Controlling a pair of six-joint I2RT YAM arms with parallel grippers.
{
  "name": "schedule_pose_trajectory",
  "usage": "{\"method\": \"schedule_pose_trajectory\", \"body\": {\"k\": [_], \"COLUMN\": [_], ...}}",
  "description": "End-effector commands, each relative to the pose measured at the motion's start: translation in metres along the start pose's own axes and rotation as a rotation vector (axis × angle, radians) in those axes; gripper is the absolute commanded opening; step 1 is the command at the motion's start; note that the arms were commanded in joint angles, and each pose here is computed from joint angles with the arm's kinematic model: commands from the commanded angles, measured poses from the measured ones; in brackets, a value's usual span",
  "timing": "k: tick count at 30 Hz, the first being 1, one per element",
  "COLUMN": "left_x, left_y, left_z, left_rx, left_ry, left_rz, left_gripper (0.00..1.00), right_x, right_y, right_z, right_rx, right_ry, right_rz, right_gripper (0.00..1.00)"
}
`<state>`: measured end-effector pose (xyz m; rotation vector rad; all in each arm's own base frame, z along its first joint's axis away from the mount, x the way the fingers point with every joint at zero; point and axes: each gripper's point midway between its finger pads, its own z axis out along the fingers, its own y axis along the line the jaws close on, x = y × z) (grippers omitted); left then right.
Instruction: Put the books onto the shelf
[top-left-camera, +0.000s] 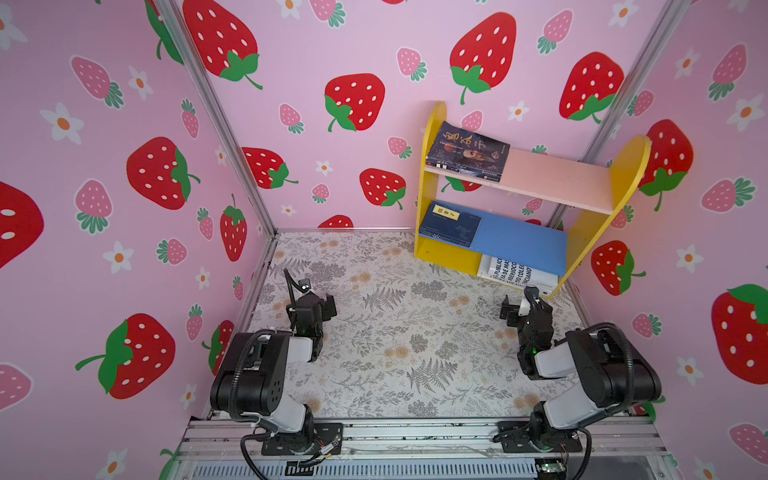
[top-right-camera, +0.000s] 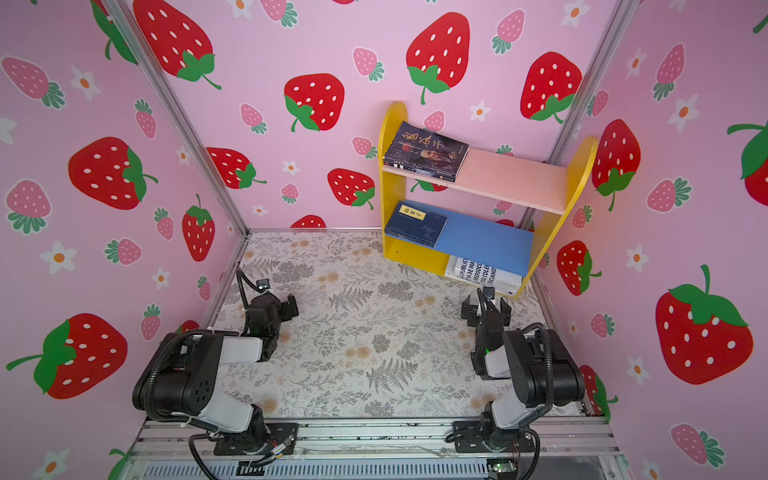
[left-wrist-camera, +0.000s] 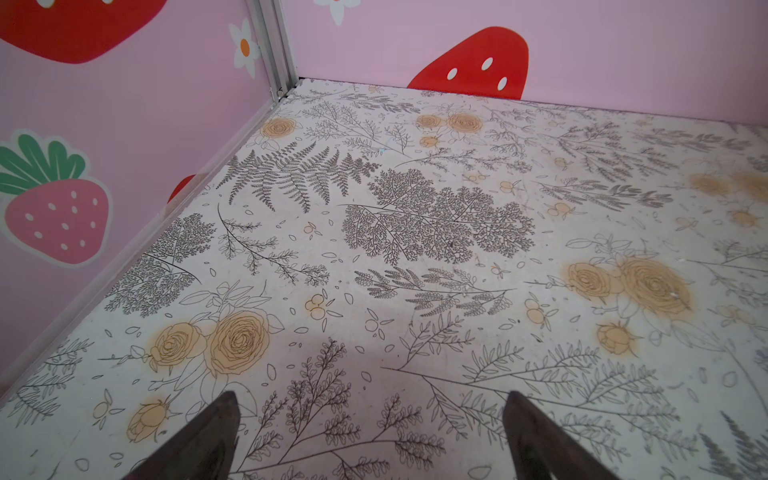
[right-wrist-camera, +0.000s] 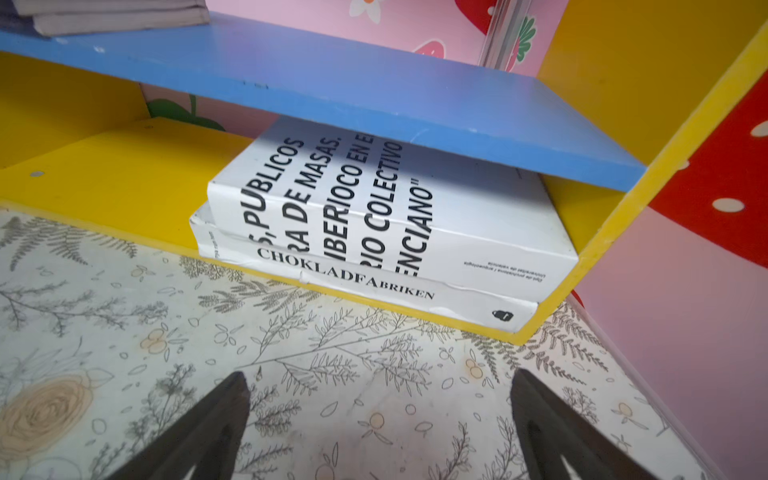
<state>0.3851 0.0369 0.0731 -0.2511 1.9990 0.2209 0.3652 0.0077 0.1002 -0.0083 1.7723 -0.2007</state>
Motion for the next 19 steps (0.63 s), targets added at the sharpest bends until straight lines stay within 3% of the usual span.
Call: {"method": "schedule_pose_trajectory", "body": {"k": [1, 19], "left_x": [-0.0186, -0.0184], "left_y": [-0.0011, -0.0018], "left_z": [0.0019, 0.0019], "left_rx": [0.006, 0.007], "left_ry": [-0.047, -0.046], "left_rz": [-0.007, -0.004], "left_gripper": [0.99, 0.99], "right_x": [-0.0247, -0.0235], "right_y": [-0.0069, -0.0061], "right_z": [0.0088, 0.0093], "right_rx": [0.032, 0.027], "right_ry": [-0.076, -0.063], "right_rz": [0.034, 0.025], "right_gripper": [1.0, 1.0]}}
